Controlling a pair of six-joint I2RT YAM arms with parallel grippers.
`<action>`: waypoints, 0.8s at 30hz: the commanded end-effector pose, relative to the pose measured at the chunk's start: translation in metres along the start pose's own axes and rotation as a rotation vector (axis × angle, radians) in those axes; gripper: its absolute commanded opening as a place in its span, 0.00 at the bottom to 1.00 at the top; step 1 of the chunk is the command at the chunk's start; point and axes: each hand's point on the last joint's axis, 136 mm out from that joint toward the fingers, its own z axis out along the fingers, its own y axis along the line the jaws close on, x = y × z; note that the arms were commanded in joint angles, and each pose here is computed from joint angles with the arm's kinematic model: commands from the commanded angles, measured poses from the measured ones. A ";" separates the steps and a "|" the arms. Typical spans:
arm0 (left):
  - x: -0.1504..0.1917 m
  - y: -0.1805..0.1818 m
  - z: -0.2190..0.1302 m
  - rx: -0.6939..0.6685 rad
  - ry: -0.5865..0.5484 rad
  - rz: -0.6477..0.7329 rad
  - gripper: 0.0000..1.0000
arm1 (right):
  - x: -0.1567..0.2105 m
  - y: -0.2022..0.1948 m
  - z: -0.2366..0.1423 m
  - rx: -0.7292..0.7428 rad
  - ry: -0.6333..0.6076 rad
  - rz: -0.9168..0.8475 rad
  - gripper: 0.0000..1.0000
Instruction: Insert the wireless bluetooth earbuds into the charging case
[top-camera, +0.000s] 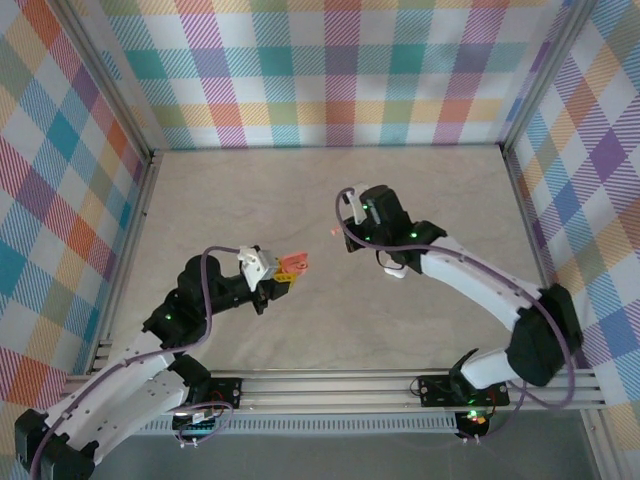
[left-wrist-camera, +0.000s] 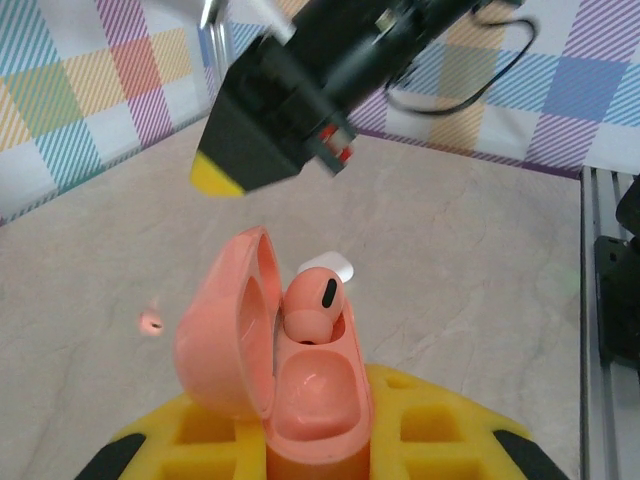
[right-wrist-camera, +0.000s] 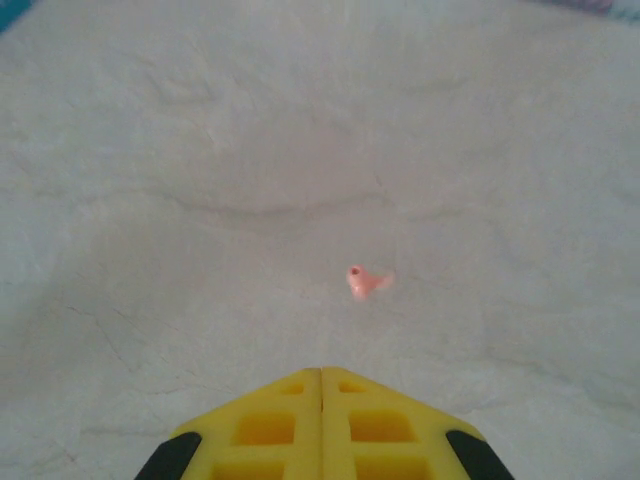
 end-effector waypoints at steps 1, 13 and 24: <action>-0.028 0.001 0.005 0.020 -0.093 0.058 0.00 | 0.000 0.001 -0.023 -0.007 -0.025 -0.061 0.02; -0.023 0.018 0.018 -0.035 -0.028 0.056 0.00 | -0.001 -0.032 -0.015 0.032 0.058 0.065 0.12; -0.014 0.024 0.006 -0.104 0.000 0.064 0.00 | -0.031 -0.092 0.078 0.038 0.175 0.239 0.34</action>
